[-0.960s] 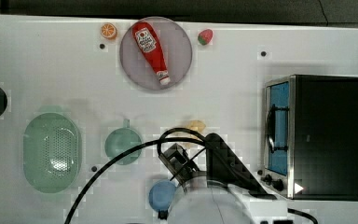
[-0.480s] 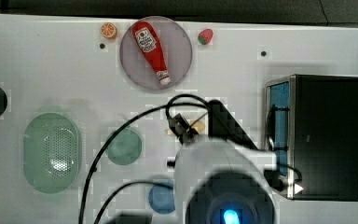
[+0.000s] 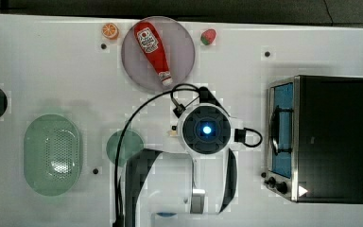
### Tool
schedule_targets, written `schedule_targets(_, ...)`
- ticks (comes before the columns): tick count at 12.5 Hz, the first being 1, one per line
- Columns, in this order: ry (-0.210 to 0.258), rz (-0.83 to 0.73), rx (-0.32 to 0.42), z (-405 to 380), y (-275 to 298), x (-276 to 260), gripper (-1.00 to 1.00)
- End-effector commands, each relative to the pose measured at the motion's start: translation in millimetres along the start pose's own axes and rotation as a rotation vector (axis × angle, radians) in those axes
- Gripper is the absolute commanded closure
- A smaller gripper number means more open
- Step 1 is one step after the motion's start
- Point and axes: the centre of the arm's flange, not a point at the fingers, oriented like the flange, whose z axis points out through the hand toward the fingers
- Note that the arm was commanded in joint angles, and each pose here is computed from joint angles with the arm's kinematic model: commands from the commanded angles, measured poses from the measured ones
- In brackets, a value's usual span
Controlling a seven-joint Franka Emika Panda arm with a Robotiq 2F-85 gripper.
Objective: Pick banana from table and place on oven.
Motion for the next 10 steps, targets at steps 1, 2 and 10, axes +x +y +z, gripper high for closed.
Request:
schedule_targets(1,0.008,0.033,0.007,40,-3,2,-1.0)
schedule_targets(2,-0.003,0.033,-0.006,62,-3,2,-1.0)
schedule_targets(10,0.008,0.033,0.011,179,5,-8,-1.0)
